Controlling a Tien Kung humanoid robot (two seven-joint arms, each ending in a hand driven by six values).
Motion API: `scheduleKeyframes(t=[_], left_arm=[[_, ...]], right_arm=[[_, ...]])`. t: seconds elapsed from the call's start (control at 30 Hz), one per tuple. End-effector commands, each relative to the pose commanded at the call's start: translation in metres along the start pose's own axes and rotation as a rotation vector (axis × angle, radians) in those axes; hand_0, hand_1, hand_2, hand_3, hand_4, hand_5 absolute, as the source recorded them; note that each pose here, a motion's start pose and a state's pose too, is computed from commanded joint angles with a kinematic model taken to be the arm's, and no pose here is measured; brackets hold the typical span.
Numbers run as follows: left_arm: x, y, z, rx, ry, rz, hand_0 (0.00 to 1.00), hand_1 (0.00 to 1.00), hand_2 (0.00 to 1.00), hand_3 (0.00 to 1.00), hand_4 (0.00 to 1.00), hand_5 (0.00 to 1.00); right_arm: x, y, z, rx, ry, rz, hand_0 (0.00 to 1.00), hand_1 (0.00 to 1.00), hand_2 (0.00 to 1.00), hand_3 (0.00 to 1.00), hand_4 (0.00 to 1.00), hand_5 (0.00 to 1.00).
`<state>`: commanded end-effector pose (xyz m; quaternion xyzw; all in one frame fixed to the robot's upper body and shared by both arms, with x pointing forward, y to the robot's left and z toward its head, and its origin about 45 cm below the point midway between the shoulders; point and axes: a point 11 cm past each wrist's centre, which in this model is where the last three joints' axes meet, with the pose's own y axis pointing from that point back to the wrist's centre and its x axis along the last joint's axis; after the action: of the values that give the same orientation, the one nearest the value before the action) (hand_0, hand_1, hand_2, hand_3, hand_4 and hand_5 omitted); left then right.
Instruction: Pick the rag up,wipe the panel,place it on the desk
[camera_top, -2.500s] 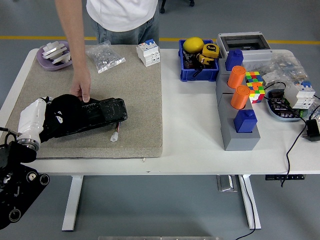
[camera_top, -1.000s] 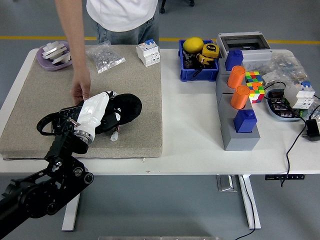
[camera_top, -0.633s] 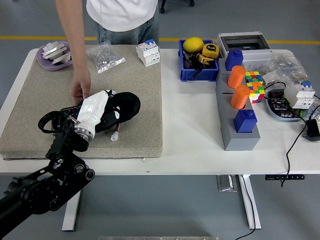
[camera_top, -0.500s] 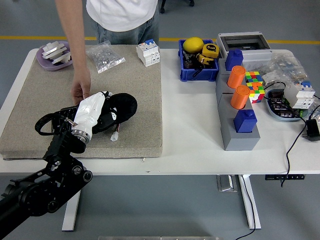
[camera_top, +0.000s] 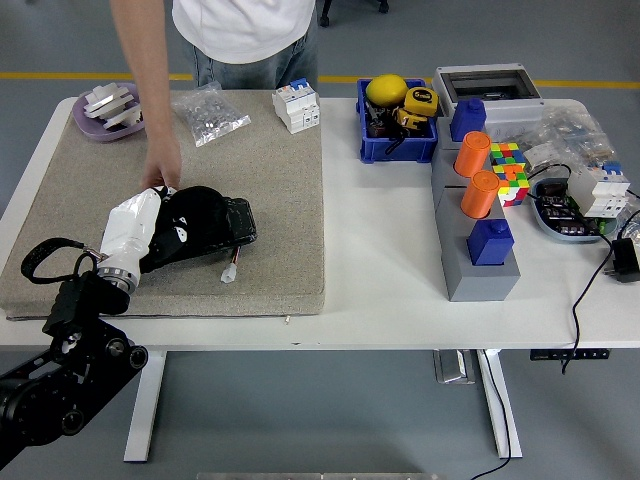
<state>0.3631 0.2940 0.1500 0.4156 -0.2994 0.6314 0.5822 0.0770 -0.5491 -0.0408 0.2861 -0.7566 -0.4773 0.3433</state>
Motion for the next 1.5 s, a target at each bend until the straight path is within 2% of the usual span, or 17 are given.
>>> scheduleKeyframes(t=[0.7, 0.97, 1.07, 1.2, 1.4, 1.5], left_arm=[[0.033, 0.006, -0.064, 0.146, -0.05, 0.086, 0.262, 0.453, 0.573, 0.461, 0.002, 0.002], [0.053, 0.005, -0.086, 0.209, -0.048, 0.145, 0.264, 0.452, 0.571, 0.461, 0.002, 0.002], [0.06, 0.001, -0.091, 0.225, -0.04, 0.164, 0.265, 0.452, 0.57, 0.462, 0.002, 0.002], [0.068, -0.007, -0.088, 0.219, -0.025, 0.183, 0.265, 0.452, 0.57, 0.462, 0.002, 0.002], [0.072, -0.027, -0.082, 0.215, -0.003, 0.189, 0.266, 0.453, 0.571, 0.466, 0.002, 0.002], [0.073, -0.036, -0.088, 0.247, -0.015, 0.171, 0.297, 0.479, 0.609, 0.505, 0.037, 0.002]], right_arm=[[0.003, 0.0, 0.003, -0.006, -0.001, 0.004, 0.756, 0.305, 0.662, 0.638, 0.998, 0.57], [0.003, 0.0, 0.003, -0.007, -0.001, 0.005, 0.757, 0.306, 0.662, 0.639, 0.998, 0.571], [0.002, 0.0, 0.003, -0.007, -0.001, 0.004, 0.757, 0.305, 0.662, 0.638, 0.998, 0.573], [0.001, 0.0, 0.002, -0.008, -0.001, 0.002, 0.757, 0.305, 0.662, 0.638, 0.998, 0.573], [-0.003, 0.0, -0.001, -0.005, 0.004, -0.002, 0.756, 0.305, 0.662, 0.639, 0.998, 0.571], [-0.005, 0.0, -0.003, -0.003, 0.005, -0.004, 0.756, 0.305, 0.662, 0.639, 0.998, 0.573]])
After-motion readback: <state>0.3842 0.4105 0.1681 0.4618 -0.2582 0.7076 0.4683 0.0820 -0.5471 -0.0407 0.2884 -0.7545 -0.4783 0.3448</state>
